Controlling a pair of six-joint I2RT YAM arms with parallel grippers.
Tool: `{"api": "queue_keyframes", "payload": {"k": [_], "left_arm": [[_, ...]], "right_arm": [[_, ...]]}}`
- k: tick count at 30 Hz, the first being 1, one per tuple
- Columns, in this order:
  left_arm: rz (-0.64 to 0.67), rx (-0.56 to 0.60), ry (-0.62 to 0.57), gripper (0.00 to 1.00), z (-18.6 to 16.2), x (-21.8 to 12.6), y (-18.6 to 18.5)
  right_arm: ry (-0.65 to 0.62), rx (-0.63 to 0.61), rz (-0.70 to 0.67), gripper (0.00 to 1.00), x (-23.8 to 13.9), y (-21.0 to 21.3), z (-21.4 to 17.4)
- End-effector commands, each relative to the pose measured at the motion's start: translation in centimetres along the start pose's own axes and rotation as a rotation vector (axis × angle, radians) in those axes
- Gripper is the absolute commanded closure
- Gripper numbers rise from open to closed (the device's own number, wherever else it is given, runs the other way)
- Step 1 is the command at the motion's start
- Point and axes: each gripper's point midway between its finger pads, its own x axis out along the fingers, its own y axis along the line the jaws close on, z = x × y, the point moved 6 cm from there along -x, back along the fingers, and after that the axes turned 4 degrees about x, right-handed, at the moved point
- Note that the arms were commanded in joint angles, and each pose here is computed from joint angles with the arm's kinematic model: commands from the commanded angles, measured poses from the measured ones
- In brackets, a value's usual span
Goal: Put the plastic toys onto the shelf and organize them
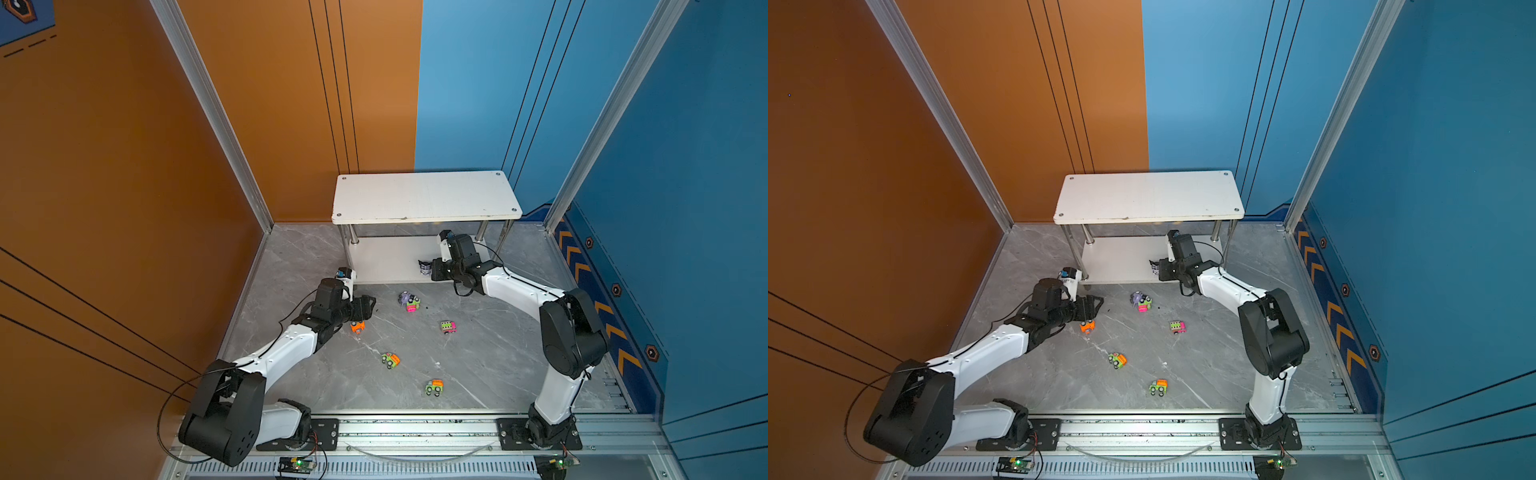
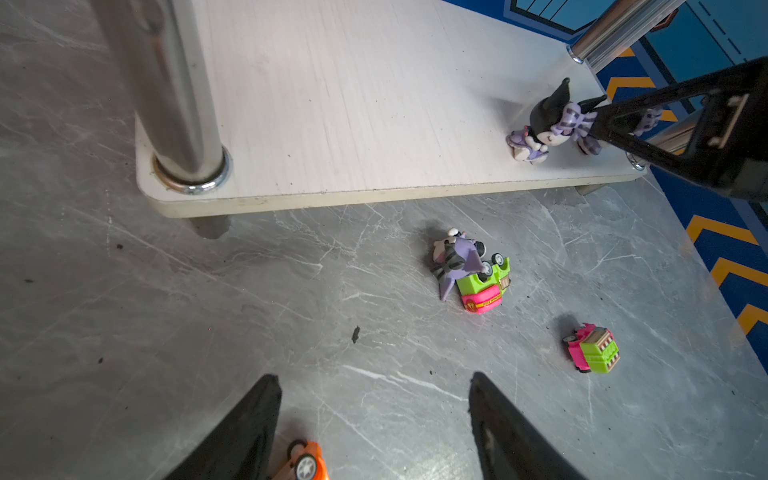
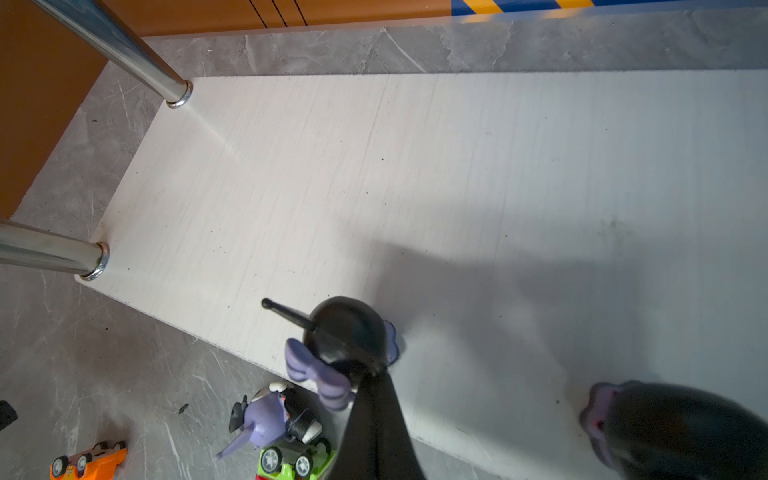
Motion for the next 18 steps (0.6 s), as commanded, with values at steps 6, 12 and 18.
{"api": "queue_keyframes", "payload": {"k": [6,12,18], "left_arm": [[-0.018,0.004,-0.009,0.27,0.94,0.01,-0.47],[-0.019,0.003,-0.009,0.27,1.02,0.08,-0.5],[-0.018,0.002,-0.01,0.27,1.06,0.09,-0.5]], "right_arm": [[0.02,-0.022,-0.008,1.0,0.67,-0.3,0.58],[0.026,-0.025,-0.004,1.0,0.81,-0.35,0.55],[0.012,-0.021,0.007,1.0,0.09,-0.24,0.4]]}}
